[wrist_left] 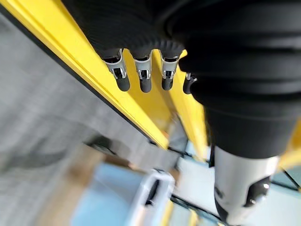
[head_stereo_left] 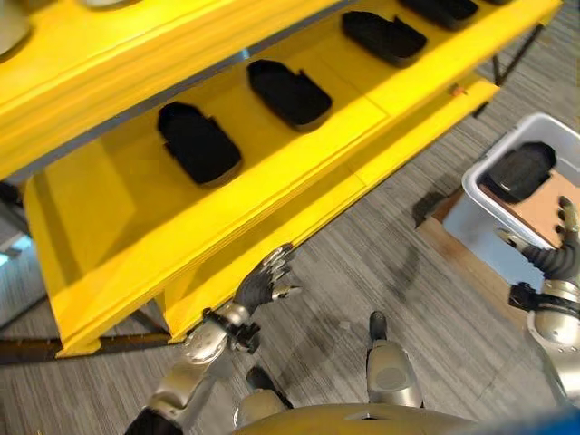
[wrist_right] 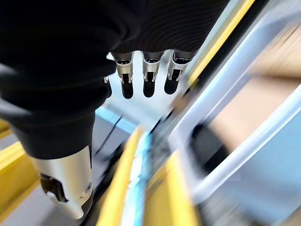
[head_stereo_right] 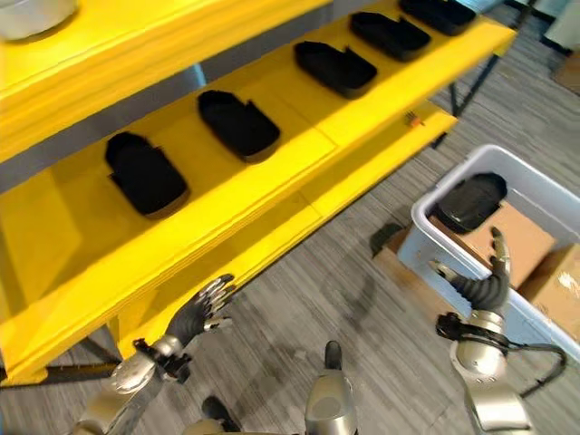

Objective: Move parts from the plastic box to the shelf.

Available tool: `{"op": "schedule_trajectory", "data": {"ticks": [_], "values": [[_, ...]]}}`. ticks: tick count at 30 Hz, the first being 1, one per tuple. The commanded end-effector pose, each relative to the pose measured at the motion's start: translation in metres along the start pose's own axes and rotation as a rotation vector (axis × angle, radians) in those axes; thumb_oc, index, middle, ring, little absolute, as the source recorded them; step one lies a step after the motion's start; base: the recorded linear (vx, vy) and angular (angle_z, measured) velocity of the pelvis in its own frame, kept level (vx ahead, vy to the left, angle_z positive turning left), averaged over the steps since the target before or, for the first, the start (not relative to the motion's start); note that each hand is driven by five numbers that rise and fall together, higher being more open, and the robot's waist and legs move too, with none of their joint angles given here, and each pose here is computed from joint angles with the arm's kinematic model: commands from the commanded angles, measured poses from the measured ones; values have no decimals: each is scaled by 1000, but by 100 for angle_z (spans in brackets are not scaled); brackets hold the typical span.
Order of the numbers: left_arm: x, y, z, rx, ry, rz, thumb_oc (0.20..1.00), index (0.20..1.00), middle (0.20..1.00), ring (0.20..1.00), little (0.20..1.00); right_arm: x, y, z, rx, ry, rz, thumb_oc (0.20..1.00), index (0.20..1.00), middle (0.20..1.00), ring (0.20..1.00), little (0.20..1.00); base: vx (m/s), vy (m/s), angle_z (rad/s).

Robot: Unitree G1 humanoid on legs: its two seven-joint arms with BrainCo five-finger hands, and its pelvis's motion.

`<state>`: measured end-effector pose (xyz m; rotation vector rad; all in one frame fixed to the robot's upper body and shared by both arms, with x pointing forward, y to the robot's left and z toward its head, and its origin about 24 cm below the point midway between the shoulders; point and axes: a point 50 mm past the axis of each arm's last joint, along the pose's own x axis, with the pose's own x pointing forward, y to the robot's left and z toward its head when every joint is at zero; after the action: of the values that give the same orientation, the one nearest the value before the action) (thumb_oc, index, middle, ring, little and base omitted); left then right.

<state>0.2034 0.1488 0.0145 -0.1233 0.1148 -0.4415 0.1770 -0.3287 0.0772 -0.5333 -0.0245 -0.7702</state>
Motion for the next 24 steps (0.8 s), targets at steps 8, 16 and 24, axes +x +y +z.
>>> {"op": "schedule_trajectory", "data": {"ticks": [8,16,24], "values": [[-7,-4,9,18,-47,-93,1000,1000,1000,1000,1000,11,-37,-2,-38,-25,-356,1000,1000,1000,1000,1000,-50,-73,-10],[16,-22,31,21,-207,-201,1000,1000,1000,1000,1000,14,-54,-15,-60,19,-449,1000,1000,1000,1000,1000,-88,-61,-26],[57,-37,78,-30,-404,-155,1000,1000,1000,1000,1000,21,-2,28,-37,-220,-53,1000,1000,1000,1000,1000,-37,-223,-35]]}}
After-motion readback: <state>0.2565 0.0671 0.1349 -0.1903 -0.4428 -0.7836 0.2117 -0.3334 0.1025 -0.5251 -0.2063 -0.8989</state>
